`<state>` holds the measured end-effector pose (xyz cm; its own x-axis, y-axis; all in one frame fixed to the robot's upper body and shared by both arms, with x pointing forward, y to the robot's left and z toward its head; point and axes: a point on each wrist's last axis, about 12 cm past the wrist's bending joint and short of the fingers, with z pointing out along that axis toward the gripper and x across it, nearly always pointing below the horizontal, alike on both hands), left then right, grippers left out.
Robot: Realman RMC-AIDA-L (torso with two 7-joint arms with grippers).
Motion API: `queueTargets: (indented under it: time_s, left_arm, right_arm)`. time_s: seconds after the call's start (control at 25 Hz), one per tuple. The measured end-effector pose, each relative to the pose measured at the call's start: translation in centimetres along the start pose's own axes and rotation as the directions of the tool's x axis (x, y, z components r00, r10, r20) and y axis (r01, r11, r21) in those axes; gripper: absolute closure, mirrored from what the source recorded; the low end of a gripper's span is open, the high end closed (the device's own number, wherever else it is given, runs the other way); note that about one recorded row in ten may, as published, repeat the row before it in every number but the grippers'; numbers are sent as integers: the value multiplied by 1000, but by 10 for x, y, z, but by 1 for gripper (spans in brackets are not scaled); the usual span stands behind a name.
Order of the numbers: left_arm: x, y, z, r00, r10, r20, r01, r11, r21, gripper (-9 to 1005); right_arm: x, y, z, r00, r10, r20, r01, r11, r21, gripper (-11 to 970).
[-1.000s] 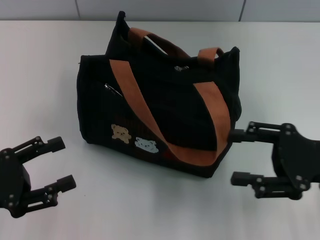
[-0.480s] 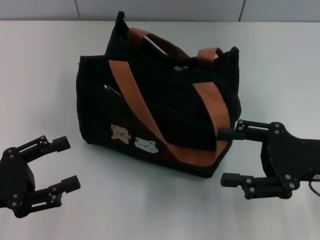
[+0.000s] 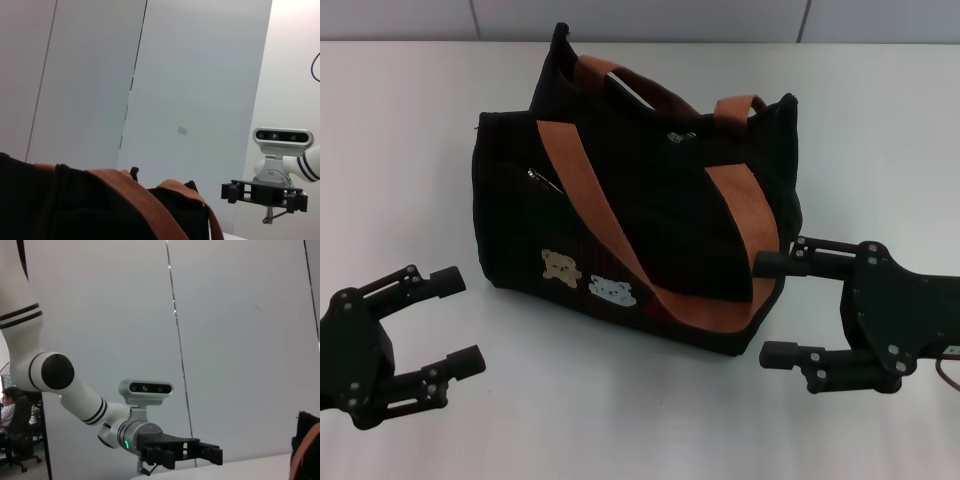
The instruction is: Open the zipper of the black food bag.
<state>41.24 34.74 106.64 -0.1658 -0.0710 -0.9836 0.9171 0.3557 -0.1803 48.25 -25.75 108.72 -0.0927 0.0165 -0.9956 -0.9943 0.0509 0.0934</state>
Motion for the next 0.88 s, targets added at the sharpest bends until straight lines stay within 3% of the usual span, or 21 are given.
queueTargets:
  time_s: [0.88]
  left_arm:
    - [-6,8,12,1000,17,13,-18,999,29,162]
  right_arm:
    - [-3,-4,4,1000,-4,5,4,1000,-8,185]
